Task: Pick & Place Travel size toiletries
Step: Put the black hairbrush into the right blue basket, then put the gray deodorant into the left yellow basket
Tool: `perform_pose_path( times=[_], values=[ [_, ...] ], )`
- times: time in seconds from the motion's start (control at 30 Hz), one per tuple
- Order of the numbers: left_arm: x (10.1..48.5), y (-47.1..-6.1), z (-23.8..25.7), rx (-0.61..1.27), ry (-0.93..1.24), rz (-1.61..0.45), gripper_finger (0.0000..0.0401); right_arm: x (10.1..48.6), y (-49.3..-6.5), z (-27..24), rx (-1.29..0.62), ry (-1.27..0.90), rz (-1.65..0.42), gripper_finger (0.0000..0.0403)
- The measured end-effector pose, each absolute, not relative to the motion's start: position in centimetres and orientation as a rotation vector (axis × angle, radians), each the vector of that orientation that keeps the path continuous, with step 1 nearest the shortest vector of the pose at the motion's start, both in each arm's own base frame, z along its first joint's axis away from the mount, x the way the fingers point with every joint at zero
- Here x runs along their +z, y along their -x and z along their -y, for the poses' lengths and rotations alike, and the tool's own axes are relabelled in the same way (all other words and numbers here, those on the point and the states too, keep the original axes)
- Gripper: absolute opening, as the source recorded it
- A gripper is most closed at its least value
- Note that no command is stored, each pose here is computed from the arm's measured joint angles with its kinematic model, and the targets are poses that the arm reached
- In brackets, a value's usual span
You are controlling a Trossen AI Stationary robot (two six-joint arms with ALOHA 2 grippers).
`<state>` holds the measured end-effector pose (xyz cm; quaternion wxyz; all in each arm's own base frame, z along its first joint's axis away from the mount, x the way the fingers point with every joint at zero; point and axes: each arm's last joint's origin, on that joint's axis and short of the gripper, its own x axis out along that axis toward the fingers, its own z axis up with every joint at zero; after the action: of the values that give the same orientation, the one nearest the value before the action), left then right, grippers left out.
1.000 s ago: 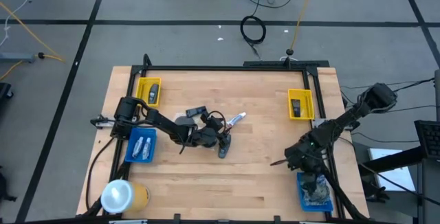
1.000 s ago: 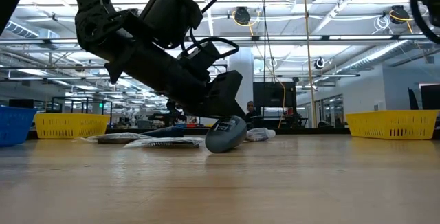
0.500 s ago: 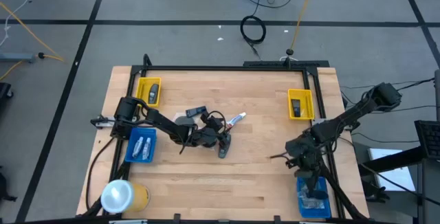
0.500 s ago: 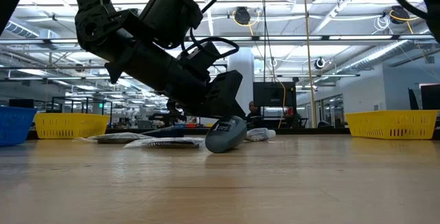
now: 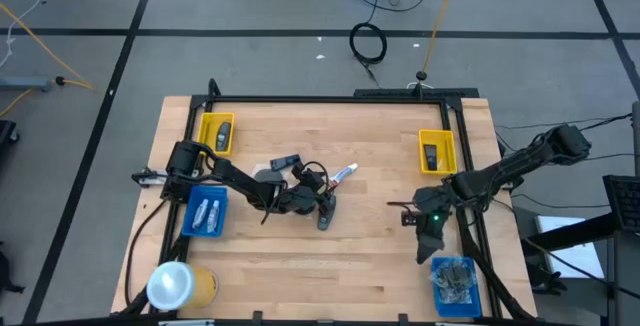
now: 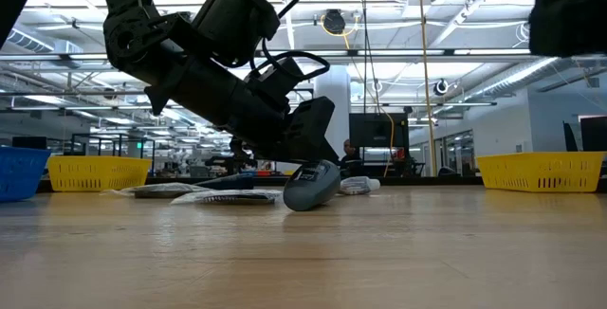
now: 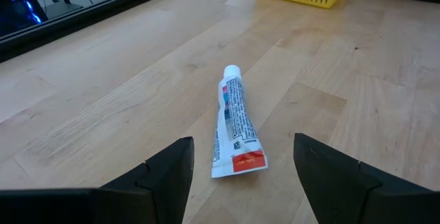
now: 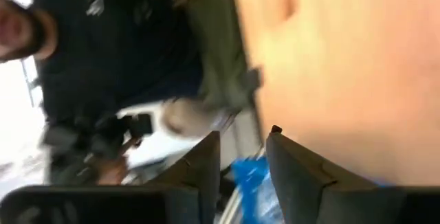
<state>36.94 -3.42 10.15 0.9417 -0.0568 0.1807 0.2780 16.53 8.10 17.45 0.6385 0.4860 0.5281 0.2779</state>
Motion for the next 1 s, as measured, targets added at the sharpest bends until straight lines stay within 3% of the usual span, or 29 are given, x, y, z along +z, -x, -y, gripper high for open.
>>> perform_pose_path(
  times=[0.13,0.27,0.4,0.57,0.77,0.87,1.0],
  values=[
    [10.1,-36.9,3.4,0.567,0.116,-0.369,0.0246,18.0,-16.1,-8.9,0.695,-1.265,-1.372,0.0067],
    [10.1,-36.9,3.4,0.567,0.117,-0.368,0.0246,17.6,-14.7,-10.3,0.629,-1.303,-1.581,0.0008],
    [10.1,-36.9,3.4,0.566,0.118,-0.368,0.0246,16.2,-13.0,-11.3,0.429,-1.218,-1.678,0.0008],
    [10.1,-36.9,3.4,0.563,0.119,-0.369,0.0246,15.6,-12.2,-11.9,0.286,-1.133,-1.615,0.0001],
    [10.1,-36.9,3.4,0.562,0.118,-0.369,0.0246,16.0,-11.4,-13.2,0.436,-1.07,-1.644,0.0001],
    [10.1,-36.9,3.4,0.562,0.118,-0.37,0.0246,16.5,-11.2,-13.5,0.438,-1.095,-1.707,0.0001],
    [10.1,-36.9,3.4,0.562,0.121,-0.369,0.0246,17.8,-11.8,-13.7,0.407,-1.064,-1.62,0.0]
  ],
)
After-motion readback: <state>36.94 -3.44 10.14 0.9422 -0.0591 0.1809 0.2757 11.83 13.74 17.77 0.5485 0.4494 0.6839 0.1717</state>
